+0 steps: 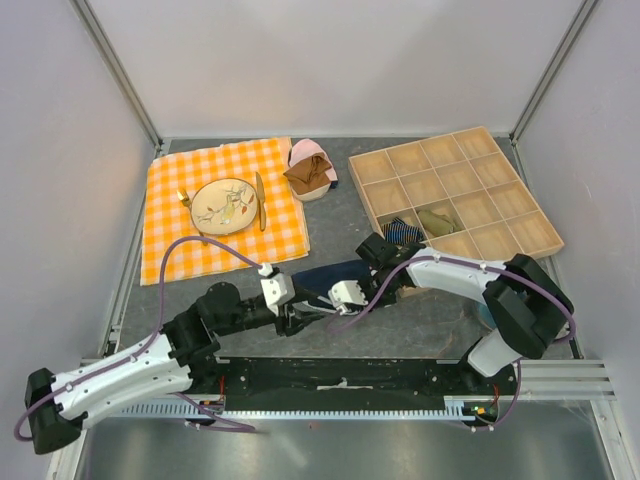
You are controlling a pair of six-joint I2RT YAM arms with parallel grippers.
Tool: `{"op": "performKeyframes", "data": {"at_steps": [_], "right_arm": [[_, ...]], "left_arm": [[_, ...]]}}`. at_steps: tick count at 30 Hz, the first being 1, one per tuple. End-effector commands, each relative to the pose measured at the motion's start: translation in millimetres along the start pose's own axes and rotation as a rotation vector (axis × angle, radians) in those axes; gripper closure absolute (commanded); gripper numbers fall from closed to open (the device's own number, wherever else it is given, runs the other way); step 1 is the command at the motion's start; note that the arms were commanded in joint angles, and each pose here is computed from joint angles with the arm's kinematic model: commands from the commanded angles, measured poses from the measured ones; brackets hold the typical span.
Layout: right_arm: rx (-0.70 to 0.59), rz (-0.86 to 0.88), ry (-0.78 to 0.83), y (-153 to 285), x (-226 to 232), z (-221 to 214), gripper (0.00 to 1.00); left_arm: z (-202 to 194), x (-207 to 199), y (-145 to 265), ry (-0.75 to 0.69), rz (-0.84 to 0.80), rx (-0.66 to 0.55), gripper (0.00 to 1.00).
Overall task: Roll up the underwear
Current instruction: Fold the underwear at the center of the board.
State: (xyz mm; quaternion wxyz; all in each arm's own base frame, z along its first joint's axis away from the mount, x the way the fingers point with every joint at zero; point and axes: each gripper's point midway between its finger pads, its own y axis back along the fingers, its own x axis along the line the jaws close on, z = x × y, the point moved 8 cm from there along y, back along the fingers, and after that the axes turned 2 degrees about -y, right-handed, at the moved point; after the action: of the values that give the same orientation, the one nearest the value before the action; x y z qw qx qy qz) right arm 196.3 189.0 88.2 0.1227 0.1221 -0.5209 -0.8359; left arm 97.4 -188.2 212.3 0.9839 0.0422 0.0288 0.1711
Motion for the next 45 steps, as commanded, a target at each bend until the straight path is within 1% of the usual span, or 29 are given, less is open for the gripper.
{"op": "performKeyframes", "data": {"at_steps": [1, 2, 3, 7, 9, 13, 18, 22, 23, 30, 40, 43, 44, 45], "right_arm": [[-0.051, 0.097, -0.084, 2, 7, 5, 0.77], [-0.084, 0.124, -0.098, 3, 8, 9, 0.78], [-0.091, 0.158, -0.12, 3, 10, 9, 0.78], [-0.148, 0.2, -0.18, 11, -3, 11, 0.79], [-0.171, 0.24, -0.213, 12, -7, 12, 0.8], [-0.184, 0.264, -0.244, 16, -14, 12, 0.79], [-0.175, 0.282, -0.263, 27, -26, 20, 0.79], [-0.15, 0.309, -0.254, 36, -36, 23, 0.78], [-0.14, 0.329, -0.266, 34, -37, 22, 0.78], [-0.109, 0.312, -0.28, 36, -68, 25, 0.78], [-0.129, 0.303, -0.379, 32, -100, 12, 0.78], [-0.141, 0.318, -0.384, 31, -101, 13, 0.78], [-0.147, 0.321, -0.385, 31, -101, 13, 0.78], [-0.152, 0.323, -0.384, 31, -102, 13, 0.78]], "left_arm": [[2, -7, -6, -0.209, 0.001, -0.069, 0.48], [-2, -9, -6, -0.23, -0.002, -0.059, 0.48], [-3, -10, -6, -0.239, -0.001, -0.055, 0.49], [-11, -22, -8, -0.293, -0.054, -0.036, 0.49], [-16, -22, -10, -0.31, -0.051, -0.015, 0.49], [-27, -28, -15, -0.339, -0.091, 0.032, 0.49], [-37, -26, -21, -0.346, -0.075, 0.107, 0.49], [-32, -19, -21, -0.289, 0.021, 0.109, 0.49], [-31, -18, -20, -0.282, 0.033, 0.104, 0.5], [-25, -13, -16, -0.234, 0.101, 0.074, 0.5], [-32, -2, -19, -0.185, 0.16, 0.129, 0.51], [-37, 3, -24, -0.198, 0.158, 0.136, 0.45], [-38, 3, -25, -0.21, 0.141, 0.136, 0.42], [-37, 5, -28, -0.221, 0.141, 0.118, 0.41]]}}
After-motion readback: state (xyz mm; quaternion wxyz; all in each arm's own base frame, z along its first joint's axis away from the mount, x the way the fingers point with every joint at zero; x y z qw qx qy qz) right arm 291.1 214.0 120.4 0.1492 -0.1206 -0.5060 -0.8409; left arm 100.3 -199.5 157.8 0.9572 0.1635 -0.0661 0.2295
